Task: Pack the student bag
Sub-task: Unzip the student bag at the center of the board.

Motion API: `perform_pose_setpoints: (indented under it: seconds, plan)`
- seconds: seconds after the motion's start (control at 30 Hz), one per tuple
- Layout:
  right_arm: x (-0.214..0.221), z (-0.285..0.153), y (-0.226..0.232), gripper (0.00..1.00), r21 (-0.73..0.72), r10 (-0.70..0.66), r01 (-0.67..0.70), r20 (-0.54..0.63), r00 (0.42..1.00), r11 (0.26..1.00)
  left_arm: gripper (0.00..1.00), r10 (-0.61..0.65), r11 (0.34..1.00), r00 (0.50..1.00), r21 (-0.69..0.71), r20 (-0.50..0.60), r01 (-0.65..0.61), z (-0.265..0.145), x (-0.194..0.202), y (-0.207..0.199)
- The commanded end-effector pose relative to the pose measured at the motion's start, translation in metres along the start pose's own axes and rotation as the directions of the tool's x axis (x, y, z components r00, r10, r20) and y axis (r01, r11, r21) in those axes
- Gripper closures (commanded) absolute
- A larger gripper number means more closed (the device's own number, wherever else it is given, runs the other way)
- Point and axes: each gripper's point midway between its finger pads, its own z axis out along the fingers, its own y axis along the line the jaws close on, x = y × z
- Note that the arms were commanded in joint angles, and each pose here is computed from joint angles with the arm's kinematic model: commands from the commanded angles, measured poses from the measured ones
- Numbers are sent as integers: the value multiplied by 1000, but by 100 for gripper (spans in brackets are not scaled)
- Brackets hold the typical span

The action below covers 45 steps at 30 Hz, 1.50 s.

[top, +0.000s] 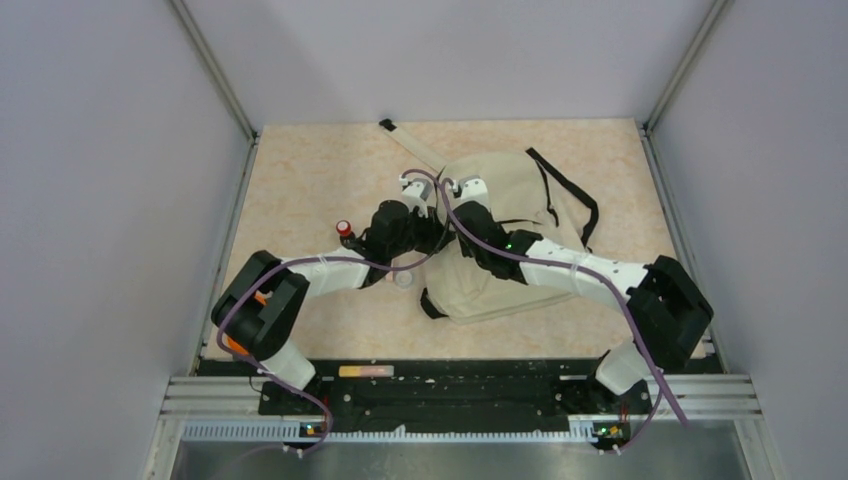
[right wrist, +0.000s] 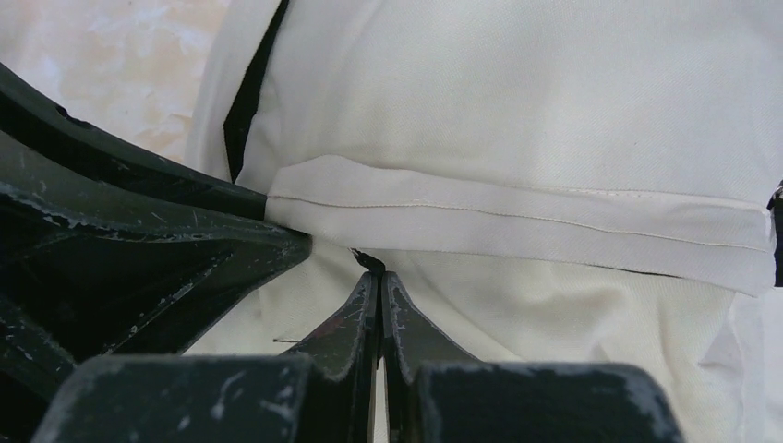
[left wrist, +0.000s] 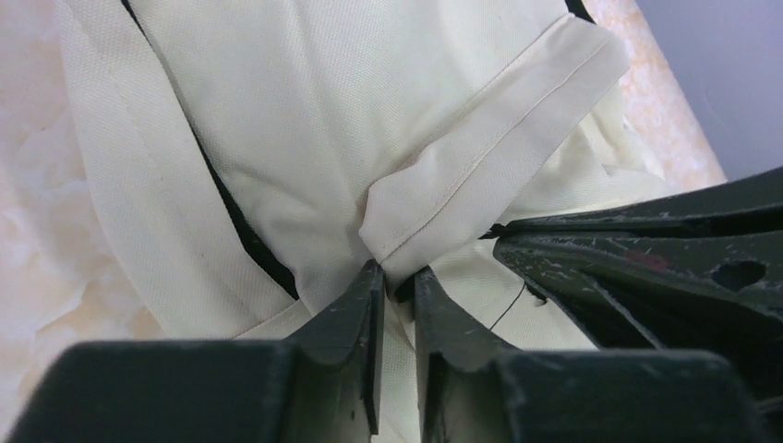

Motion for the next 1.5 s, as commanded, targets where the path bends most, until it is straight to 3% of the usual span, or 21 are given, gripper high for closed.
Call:
perform_pose_setpoints:
  seconds: [0.0,0.1,0.4,1.0,1.23,1.47]
  plan:
    - [-30,-17,-8,100,18,5,-7,96,995,1000,90,39,998,997,55,65,-43,6,-21,-20]
    - [-35,-20,-13,100,43,-13,9,110,994,999,100,39,998,997,51,62,-42,6,-21,-18]
    - [-30,-19,-52,100,198,-74,55,87,994,979,100,54,998,995,25,88,-57,-5,-27,-18]
    - [11,-17,-190,100,396,81,-85,27,996,914,100,122,990,989,-80,81,-116,-36,-20,0]
    - [39,-4,-213,100,420,126,-105,-23,992,901,100,132,988,989,-85,70,-126,-43,-13,2]
    - [36,2,-217,100,402,145,-124,-21,989,907,100,150,987,987,-71,55,-146,-47,-9,1]
